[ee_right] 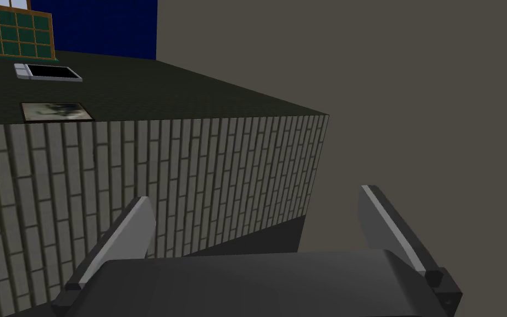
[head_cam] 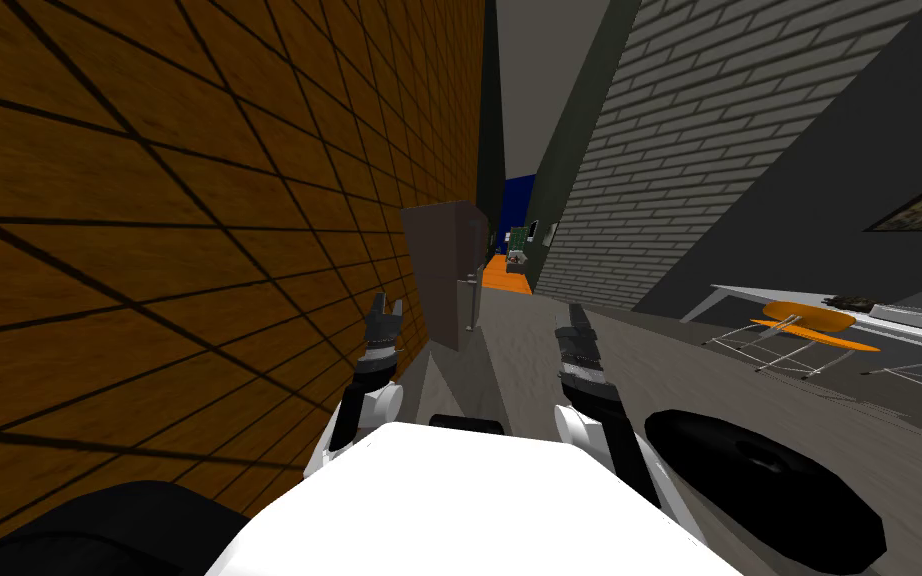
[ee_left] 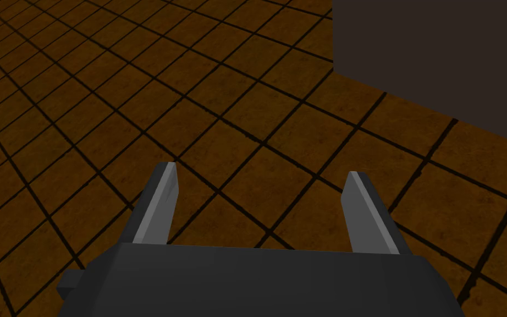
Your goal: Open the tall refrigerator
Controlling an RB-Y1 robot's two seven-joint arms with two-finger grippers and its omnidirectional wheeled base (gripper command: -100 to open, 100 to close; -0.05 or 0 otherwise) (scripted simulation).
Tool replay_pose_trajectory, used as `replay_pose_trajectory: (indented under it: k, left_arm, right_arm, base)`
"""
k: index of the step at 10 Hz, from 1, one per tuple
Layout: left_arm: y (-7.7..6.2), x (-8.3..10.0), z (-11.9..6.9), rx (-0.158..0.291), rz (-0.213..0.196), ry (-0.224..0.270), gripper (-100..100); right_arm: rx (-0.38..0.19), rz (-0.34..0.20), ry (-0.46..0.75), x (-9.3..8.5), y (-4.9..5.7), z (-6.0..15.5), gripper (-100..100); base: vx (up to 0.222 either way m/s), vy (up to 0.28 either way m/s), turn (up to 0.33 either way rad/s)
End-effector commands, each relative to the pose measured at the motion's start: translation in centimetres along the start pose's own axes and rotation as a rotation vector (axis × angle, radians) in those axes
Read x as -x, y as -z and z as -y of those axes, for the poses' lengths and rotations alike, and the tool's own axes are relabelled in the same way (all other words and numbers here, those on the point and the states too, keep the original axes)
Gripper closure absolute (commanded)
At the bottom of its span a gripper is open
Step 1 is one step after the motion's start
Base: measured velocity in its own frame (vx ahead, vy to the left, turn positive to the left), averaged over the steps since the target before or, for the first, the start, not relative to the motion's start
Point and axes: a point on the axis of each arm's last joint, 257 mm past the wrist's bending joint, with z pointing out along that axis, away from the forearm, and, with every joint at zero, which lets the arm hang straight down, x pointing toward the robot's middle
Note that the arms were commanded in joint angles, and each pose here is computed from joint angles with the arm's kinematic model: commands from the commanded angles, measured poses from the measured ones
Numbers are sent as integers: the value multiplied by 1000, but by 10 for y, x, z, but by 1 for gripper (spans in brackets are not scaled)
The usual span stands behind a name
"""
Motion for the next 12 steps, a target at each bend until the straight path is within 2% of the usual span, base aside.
replay_pose_trajectory:
  k: [1, 9, 10, 12]
  left_arm:
    - [0, 0, 0, 0, 0, 0, 0]
    - [0, 0, 0, 0, 0, 0, 0]
    - [-1, -5, -2, 10, -33, -11, -100]
    - [-3, -12, -6, 31, -77, -25, -100]
  right_arm:
    - [0, 0, 0, 0, 0, 0, 0]
    - [0, 0, 0, 0, 0, 0, 0]
    - [0, 0, 0, 0, 0, 0, 0]
    - [0, 0, 0, 0, 0, 0, 0]
  base:
    - [0, 0, 0]
    - [0, 0, 0]
    - [34, -6, -14]
    - [72, -26, -20]
